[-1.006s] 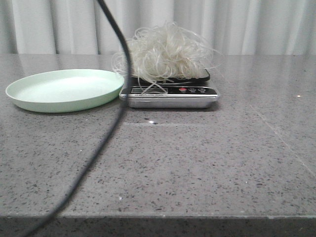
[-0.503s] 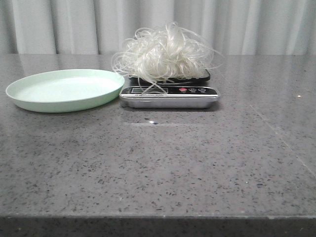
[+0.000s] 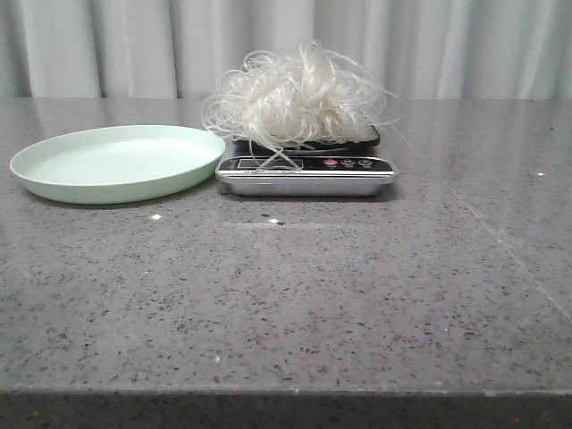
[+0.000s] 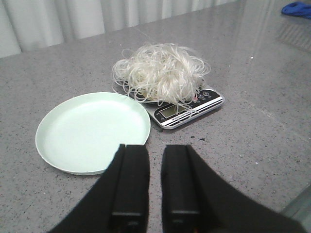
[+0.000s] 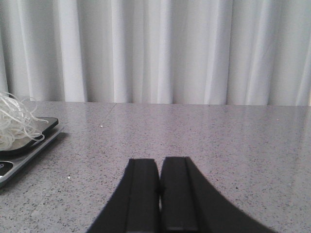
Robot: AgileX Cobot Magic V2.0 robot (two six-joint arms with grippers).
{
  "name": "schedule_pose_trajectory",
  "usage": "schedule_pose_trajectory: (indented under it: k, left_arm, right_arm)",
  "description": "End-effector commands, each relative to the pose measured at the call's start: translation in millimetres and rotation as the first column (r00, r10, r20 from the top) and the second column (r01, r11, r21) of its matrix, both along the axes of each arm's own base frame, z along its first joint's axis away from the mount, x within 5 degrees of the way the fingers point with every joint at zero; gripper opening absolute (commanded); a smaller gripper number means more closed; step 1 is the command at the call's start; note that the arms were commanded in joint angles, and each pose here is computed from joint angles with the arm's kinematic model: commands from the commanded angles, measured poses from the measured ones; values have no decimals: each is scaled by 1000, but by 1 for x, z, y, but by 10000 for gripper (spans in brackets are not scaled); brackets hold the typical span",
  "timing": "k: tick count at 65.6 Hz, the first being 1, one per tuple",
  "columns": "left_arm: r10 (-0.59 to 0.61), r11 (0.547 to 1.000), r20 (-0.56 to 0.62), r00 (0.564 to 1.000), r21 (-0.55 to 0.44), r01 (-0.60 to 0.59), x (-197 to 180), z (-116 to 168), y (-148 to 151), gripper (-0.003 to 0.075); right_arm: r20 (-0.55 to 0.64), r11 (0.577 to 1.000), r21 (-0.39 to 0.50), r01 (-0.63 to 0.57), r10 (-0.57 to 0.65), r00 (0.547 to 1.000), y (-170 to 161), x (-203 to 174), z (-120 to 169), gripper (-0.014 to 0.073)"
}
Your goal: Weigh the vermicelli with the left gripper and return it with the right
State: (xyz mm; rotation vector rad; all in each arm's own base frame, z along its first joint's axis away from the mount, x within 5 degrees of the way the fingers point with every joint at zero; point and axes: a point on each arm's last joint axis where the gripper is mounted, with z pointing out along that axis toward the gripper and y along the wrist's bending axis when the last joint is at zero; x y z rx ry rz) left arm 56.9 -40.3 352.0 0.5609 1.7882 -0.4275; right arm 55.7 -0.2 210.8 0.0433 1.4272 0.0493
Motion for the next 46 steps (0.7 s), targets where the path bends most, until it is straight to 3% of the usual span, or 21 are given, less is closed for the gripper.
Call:
schedule_pose_trajectory:
  k: [1, 21, 30, 36, 41, 46]
  left_arm:
    - [8, 995, 138, 990, -101, 7, -16, 1, 11, 138]
    - [24, 986, 239, 971, -168, 17, -37, -41, 25, 127]
    - [31, 981, 272, 962, -191, 22, -36, -39, 25, 127]
    - [31, 981, 274, 961, -192, 23, -36, -39, 25, 127]
    - [32, 981, 275, 961, -193, 23, -36, -39, 25, 127]
    - [32, 981, 275, 961, -193, 23, -36, -39, 25, 127]
  right_arm:
    - [104, 1000, -16, 13, -11, 995, -1, -3, 11, 167]
    - [104, 1000, -16, 13, -11, 995, -1, -3, 11, 167]
    - [115, 1000, -15, 13, -11, 993, -1, -3, 12, 167]
    - [183, 1000, -13, 18, -15, 983, -1, -5, 18, 167]
    - [265, 1000, 24, 19, -24, 964, -2, -9, 28, 167]
    - [252, 998, 64, 7, -22, 968, -3, -11, 43, 167]
